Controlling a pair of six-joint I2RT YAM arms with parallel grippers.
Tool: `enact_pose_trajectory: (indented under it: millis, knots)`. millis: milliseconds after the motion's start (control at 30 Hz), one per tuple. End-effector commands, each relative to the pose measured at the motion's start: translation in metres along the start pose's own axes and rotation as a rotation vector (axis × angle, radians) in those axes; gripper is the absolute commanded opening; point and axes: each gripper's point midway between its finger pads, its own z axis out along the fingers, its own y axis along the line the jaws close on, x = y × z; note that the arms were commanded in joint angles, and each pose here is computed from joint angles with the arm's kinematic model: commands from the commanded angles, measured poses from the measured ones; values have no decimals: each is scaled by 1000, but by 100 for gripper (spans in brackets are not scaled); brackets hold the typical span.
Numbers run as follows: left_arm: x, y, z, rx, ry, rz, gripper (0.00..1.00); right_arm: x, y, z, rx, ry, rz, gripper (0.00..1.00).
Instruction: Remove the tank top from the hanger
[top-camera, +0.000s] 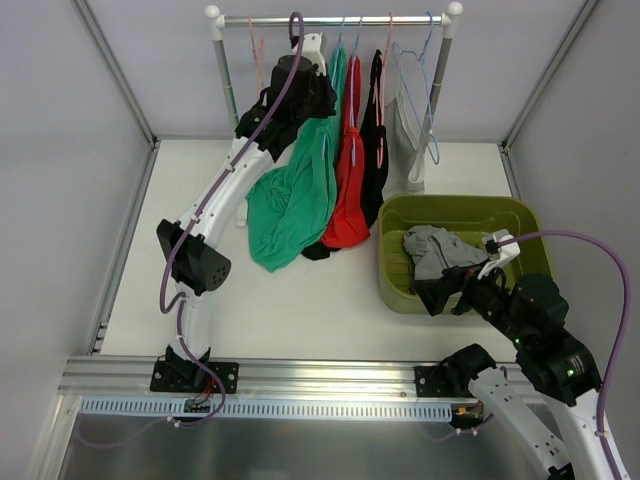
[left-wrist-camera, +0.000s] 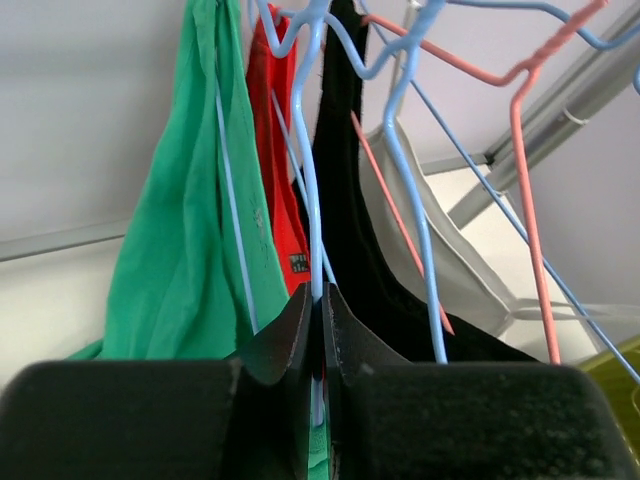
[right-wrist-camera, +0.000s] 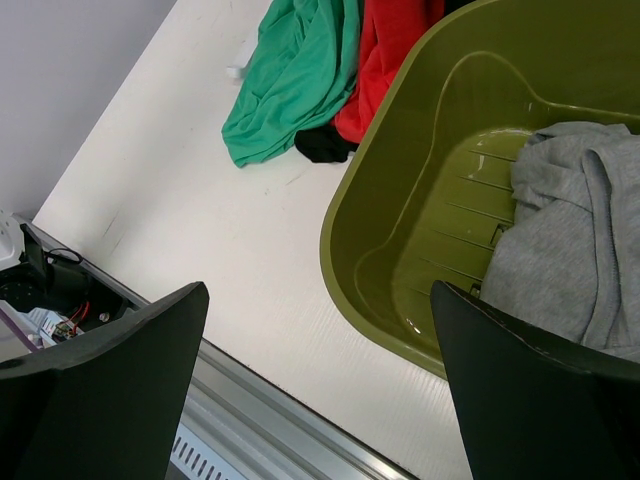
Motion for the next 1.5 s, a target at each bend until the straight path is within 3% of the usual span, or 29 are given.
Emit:
enact_pose_trajectory:
  millis: [0,367,833,1067,1267,1467]
  knots:
    - [-87,-1,-57,-40,-221,-11,0,-4,1,5,-6,-8,-11,99]
    - [-139,2,-147,-58,-345,-26,0,-9,-2,3,12,-27,-17,99]
    - [-84,-25,-258,200,-239,-111,0,-27,0,-1,25,-61,-37,99]
    - [-78,-20,-376,309,-365,-65,0,-45,5,2,17,-68,-97,100]
    - [-70,-44,-474,552,-453,7,0,-65,34,21,-125,-66,-110,99]
    - [-54,-69,-538,783,-448,44,0,-93,106,36,-499,-37,-35,100]
